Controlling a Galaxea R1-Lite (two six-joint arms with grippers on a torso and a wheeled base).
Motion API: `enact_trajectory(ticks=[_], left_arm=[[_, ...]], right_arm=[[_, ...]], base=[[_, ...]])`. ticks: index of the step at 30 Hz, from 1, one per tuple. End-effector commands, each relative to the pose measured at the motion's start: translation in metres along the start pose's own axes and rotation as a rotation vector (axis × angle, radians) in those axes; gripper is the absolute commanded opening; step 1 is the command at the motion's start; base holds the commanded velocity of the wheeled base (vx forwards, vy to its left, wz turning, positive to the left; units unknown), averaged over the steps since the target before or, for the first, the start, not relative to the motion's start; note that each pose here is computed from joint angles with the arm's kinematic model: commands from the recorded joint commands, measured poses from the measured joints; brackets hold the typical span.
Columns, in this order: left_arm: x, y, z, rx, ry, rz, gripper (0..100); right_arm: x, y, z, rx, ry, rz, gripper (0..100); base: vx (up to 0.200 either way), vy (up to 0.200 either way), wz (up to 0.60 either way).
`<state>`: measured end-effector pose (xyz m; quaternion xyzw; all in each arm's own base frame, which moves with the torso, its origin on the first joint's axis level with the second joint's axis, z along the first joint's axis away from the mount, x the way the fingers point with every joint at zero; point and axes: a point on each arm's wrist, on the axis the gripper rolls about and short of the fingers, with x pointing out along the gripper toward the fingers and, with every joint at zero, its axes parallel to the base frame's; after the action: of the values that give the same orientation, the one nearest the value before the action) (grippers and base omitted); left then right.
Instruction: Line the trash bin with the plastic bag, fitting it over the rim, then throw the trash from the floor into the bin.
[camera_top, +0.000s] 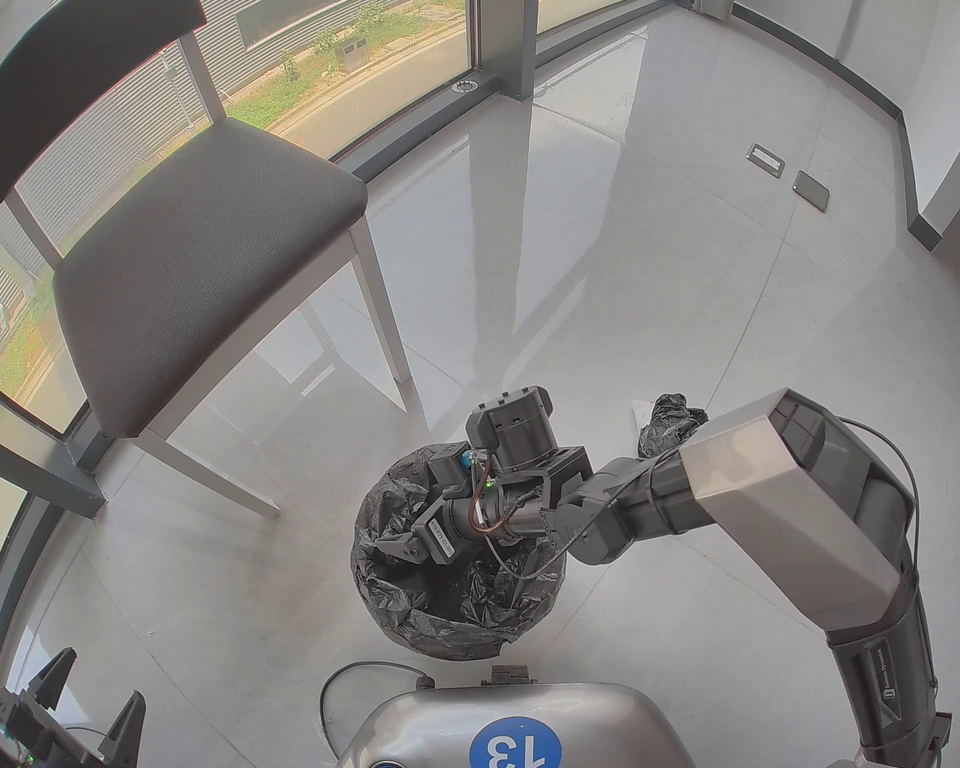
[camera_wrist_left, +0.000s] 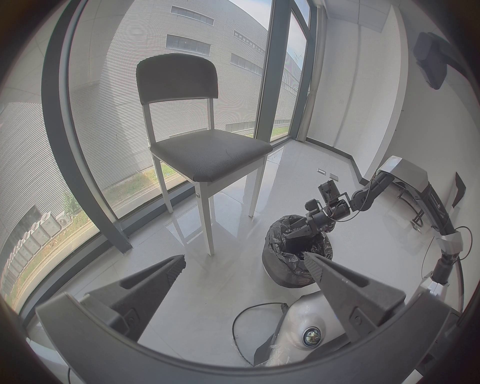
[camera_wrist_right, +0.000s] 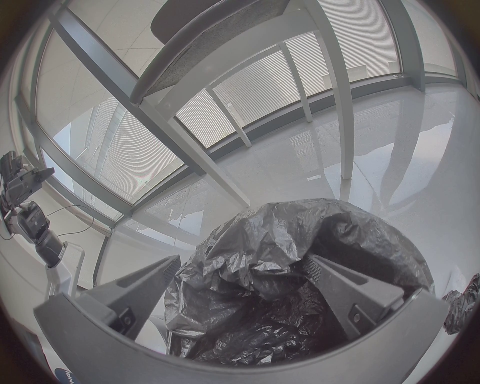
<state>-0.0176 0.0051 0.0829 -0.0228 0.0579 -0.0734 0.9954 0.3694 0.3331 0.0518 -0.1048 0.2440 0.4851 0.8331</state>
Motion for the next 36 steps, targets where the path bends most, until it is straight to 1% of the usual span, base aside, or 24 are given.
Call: enact_trajectory(ticks=[1, 6, 7, 20, 32, 36], left_arm=[[0.0, 0.0, 0.0, 0.0, 0.003, 0.0, 100], [0.0, 0.0, 0.0, 0.0, 0.003, 0.0, 100], [0.0, 0.0, 0.0, 0.0, 0.001, 0.0, 100], [0.0, 0.0, 0.0, 0.0, 0.003, 0.0, 100], [0.0, 0.0, 0.0, 0.0, 0.001, 0.0, 100], [0.0, 0.0, 0.0, 0.0, 0.003, 0.0, 100]], right_arm=[[0.011, -0.003, -0.003, 0.01, 0.004, 0.002, 100], [0.012, -0.002, 0.001, 0.004, -0.014, 0.001, 100], [0.012, -0.002, 0.001, 0.004, -0.014, 0.001, 0], [0.012, -0.001, 0.004, -0.003, -0.024, 0.001, 0], [0.004, -0.001, 0.047, -0.044, -0.159, -0.014, 0], [0.003, -0.001, 0.051, -0.046, -0.168, -0.015, 0]], base=[[0.0, 0.0, 0.0], [0.0, 0.0, 0.0], [0.0, 0.0, 0.0], [0.0, 0.0, 0.0], [0.0, 0.0, 0.0], [0.0, 0.0, 0.0]])
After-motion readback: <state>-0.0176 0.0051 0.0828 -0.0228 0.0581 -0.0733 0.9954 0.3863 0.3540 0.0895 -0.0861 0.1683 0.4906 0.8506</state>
